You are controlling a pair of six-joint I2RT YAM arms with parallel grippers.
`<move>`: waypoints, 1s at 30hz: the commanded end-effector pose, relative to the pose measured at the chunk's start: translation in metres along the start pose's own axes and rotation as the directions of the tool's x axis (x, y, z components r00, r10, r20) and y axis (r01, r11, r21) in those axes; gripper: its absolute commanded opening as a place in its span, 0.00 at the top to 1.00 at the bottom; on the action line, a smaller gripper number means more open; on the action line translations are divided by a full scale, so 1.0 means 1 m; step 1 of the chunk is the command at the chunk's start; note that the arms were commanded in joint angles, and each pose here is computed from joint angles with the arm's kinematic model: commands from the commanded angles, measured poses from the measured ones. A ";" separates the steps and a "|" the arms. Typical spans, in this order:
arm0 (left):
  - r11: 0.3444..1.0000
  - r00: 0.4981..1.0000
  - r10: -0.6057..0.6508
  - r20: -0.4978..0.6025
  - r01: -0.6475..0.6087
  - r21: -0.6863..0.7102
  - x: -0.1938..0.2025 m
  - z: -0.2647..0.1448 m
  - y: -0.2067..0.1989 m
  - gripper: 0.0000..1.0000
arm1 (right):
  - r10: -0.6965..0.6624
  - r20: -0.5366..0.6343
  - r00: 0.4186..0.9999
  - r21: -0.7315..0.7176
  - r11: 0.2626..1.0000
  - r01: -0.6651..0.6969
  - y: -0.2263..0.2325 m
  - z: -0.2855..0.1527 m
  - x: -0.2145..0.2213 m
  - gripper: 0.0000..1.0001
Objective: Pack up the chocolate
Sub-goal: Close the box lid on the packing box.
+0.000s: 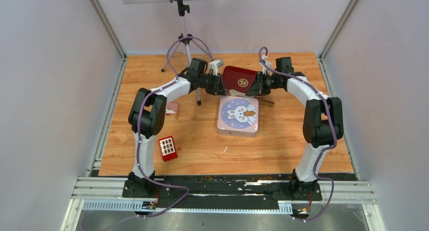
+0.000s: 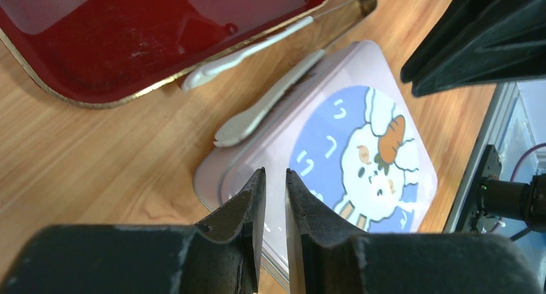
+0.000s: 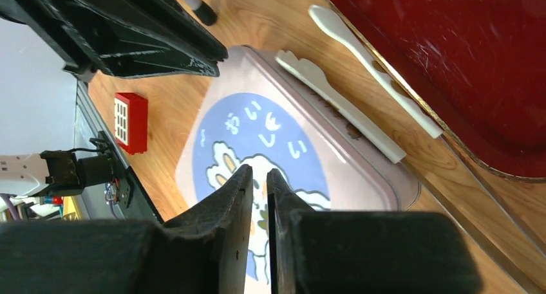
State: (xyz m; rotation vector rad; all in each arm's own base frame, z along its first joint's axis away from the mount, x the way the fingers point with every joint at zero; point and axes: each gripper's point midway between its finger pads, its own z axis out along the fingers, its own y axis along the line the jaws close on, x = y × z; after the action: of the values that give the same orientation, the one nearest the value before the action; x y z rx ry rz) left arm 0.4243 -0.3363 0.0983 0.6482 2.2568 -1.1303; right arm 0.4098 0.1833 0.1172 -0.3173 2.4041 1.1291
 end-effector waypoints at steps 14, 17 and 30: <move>0.968 0.961 -0.241 -0.137 0.228 -0.109 0.088 0.018 0.048 0.76 | 0.253 -0.190 0.949 0.186 0.958 -0.218 -0.088 0.029 0.099 0.90; 0.974 0.969 -0.213 -0.127 0.200 -0.109 0.081 0.014 0.046 0.75 | 0.230 -0.164 0.959 0.159 0.966 -0.204 -0.081 0.026 0.085 0.90; 0.979 0.978 0.198 0.062 -0.194 -0.064 -0.024 -0.046 -0.018 0.48 | -0.238 0.127 0.963 0.188 0.959 0.212 -0.007 -0.080 -0.028 0.48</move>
State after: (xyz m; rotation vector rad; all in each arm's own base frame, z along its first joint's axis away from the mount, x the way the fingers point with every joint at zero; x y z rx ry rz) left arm 0.4139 -0.3295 0.0987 0.6564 2.2501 -1.1592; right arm 0.3991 0.1527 0.1135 -0.2923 2.4022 1.0903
